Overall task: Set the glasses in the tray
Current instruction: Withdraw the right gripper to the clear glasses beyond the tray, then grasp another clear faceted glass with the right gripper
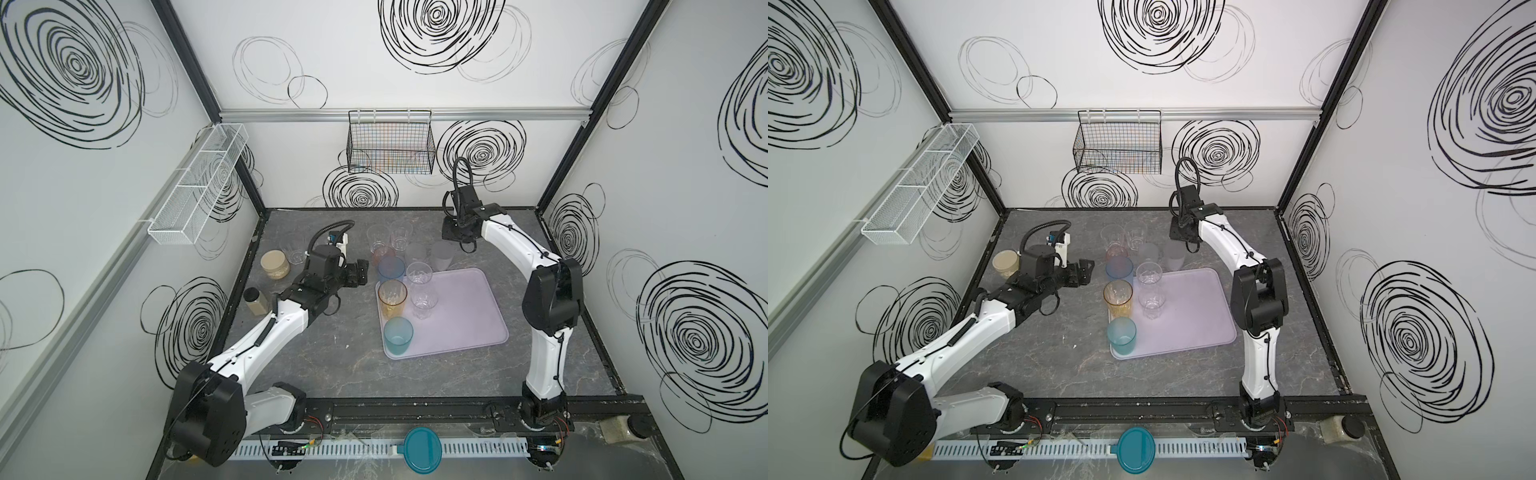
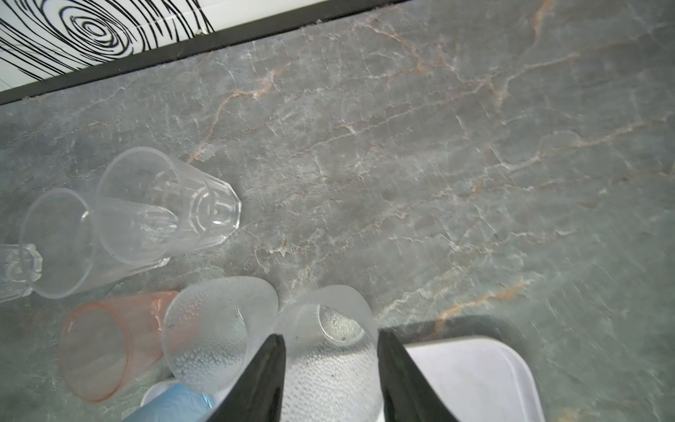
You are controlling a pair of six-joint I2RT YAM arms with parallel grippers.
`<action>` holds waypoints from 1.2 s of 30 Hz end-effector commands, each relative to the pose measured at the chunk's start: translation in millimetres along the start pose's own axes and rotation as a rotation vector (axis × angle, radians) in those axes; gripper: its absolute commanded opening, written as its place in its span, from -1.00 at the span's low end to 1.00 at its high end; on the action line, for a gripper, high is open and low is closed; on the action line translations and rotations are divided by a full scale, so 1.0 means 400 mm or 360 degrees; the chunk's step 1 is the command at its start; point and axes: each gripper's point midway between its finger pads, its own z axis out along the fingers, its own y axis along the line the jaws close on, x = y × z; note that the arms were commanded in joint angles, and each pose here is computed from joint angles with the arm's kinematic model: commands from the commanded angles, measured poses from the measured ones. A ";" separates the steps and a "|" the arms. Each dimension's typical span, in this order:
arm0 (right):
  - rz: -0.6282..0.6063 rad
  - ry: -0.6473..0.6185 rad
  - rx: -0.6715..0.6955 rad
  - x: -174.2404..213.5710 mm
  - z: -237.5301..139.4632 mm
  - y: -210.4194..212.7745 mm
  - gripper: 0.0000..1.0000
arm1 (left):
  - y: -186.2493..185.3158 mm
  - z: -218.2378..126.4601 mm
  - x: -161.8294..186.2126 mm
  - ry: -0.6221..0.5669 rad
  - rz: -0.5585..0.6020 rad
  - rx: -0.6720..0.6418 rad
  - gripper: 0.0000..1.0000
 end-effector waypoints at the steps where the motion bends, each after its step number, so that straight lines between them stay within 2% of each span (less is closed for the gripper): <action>1: -0.0026 -0.0080 -0.0127 -0.041 0.020 0.080 -0.04 | -0.007 0.025 0.003 -0.0032 -0.0055 0.0061 0.76; 8: -0.0068 -0.0113 -0.0323 -0.037 0.098 0.187 0.00 | 0.025 0.051 0.035 0.0012 -0.0067 -0.0001 0.77; 17: -0.0074 -0.0122 -0.0396 -0.043 0.187 0.222 -0.02 | 0.028 0.056 0.039 0.0009 -0.0072 0.0006 0.77; 24: -0.0070 -0.0116 -0.0386 -0.039 0.259 0.239 -0.19 | 0.035 0.056 0.034 0.0005 -0.0077 0.0004 0.77; 28: -0.0056 -0.0119 -0.0348 -0.039 0.289 0.229 -0.37 | 0.040 0.052 0.029 -0.0005 -0.0079 -0.0002 0.77; 36: -0.0086 -0.0216 -0.0270 -0.088 0.226 0.214 -0.70 | 0.041 0.048 0.020 -0.0022 -0.0083 0.0003 0.77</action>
